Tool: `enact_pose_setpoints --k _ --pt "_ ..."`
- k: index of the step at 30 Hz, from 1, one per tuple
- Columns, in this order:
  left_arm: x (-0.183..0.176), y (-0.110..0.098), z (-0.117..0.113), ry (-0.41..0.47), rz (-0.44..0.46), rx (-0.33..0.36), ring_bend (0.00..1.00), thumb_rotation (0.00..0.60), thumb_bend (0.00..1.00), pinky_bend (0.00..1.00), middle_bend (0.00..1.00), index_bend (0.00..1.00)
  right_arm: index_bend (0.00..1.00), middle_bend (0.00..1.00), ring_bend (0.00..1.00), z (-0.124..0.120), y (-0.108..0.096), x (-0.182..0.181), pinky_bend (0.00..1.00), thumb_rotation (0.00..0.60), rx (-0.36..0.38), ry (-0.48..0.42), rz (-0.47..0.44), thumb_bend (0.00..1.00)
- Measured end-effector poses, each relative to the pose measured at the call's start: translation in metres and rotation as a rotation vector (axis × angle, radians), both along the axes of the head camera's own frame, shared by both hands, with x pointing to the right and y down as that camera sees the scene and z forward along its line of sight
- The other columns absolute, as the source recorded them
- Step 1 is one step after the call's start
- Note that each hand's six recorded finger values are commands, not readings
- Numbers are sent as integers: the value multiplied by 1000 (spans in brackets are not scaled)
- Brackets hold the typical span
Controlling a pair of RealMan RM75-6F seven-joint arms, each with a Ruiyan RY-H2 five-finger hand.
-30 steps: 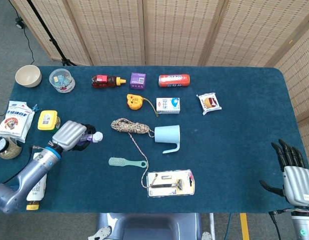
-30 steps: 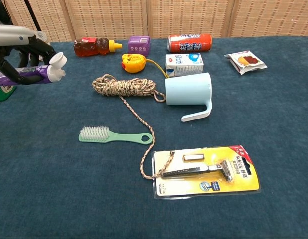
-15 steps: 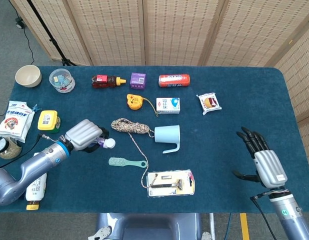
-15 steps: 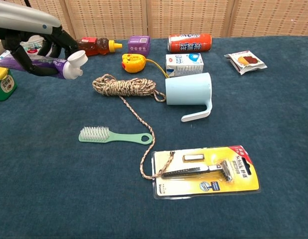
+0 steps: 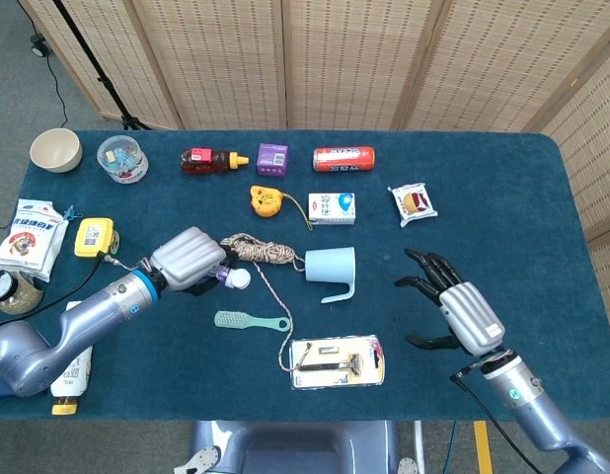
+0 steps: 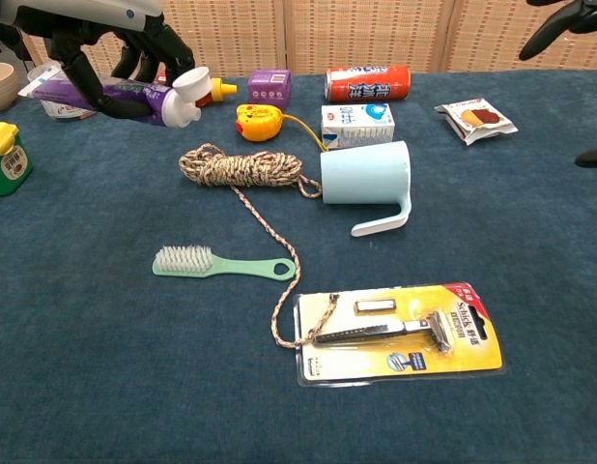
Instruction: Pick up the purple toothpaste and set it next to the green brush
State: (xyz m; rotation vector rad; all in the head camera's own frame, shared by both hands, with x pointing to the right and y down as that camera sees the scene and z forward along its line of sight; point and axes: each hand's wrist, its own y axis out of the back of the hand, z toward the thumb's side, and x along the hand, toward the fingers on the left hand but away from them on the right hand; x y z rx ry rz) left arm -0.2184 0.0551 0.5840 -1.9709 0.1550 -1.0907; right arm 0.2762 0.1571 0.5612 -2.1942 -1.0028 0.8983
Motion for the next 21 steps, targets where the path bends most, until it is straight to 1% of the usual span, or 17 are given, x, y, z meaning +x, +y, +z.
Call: enact_pose_setpoints --k 6,12,21 --pt "14 -7 -6 -4 13 31 513 600 1000 575 460 612 303 0 0 8 -7 -20 0 600 -1 -36 -34 156" --pt "30 -12 -11 -8 5 22 513 600 1000 575 460 612 302 0 0 16 -13 -33 0 600 -10 -61 -50 156" --pt "56 -15 -18 -28 42 39 512 600 1000 575 459 608 275 0 0 20 -23 -52 0 600 -5 -114 -60 156"
